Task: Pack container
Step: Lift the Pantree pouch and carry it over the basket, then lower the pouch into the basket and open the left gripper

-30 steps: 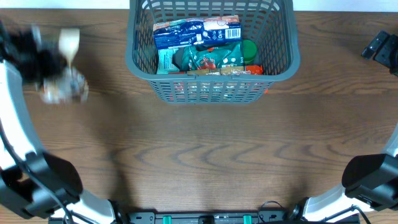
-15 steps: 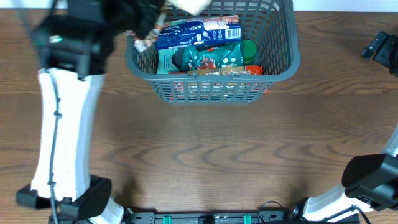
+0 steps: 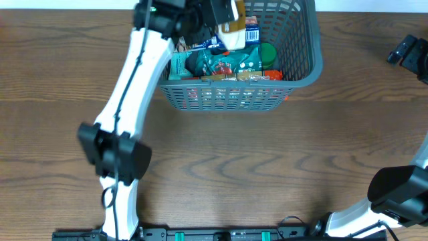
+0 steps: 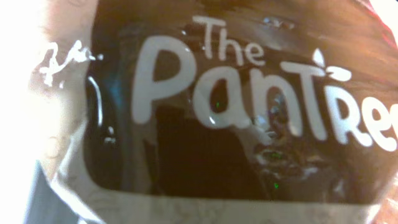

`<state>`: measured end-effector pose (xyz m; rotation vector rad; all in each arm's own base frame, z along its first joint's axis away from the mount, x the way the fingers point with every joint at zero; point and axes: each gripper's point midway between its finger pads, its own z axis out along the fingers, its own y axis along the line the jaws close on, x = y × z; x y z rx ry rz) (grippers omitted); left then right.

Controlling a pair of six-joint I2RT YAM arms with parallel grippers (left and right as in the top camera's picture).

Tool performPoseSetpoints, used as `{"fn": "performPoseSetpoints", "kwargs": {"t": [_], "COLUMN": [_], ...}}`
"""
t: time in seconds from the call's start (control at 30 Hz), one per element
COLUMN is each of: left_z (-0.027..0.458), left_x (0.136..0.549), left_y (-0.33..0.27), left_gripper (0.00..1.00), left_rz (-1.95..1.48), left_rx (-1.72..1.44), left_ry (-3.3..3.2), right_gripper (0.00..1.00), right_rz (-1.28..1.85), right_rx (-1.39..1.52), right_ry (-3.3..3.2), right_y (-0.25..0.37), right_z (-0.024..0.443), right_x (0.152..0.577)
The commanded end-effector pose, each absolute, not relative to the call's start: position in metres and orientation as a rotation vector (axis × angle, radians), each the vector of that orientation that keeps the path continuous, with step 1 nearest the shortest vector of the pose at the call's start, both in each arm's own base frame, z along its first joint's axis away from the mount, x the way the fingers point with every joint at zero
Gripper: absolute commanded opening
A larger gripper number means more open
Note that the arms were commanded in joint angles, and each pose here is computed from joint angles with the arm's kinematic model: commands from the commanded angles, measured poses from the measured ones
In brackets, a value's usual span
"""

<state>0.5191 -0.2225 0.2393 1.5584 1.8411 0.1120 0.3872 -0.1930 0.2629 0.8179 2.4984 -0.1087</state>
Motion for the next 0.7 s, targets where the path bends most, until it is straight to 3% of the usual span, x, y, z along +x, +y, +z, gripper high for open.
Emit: {"fn": "performPoseSetpoints", "kwargs": {"t": [0.0, 0.27, 0.3, 0.33, 0.4, 0.67], "left_z": [0.212, 0.187, 0.186, 0.186, 0.189, 0.275], "left_x": [0.524, 0.515, 0.514, 0.513, 0.512, 0.498], "left_y": [-0.224, -0.222, -0.222, -0.222, -0.222, -0.208], "left_gripper": [0.05, 0.06, 0.11, 0.3, 1.0, 0.98], "left_rz": [0.112, 0.074, 0.073, 0.069, 0.064, 0.114], "left_rx": [1.622, 1.673, 1.674, 1.675, 1.656, 1.425], "left_ry": [1.858, 1.924, 1.928, 1.933, 1.941, 1.93], "right_gripper": [0.99, 0.99, 0.99, 0.99, 0.99, 0.99], "right_rz": [-0.092, -0.091, -0.09, -0.091, -0.091, -0.063], "right_rx": [0.803, 0.809, 0.809, 0.808, 0.809, 0.705], "right_ry": [2.518, 2.52, 2.52, 2.52, 2.521, 2.527], "right_y": [-0.192, -0.192, -0.191, -0.191, -0.192, -0.187], "right_z": [0.258, 0.257, 0.257, 0.257, 0.257, 0.26], "right_x": [0.387, 0.386, 0.387, 0.387, 0.386, 0.393]}}
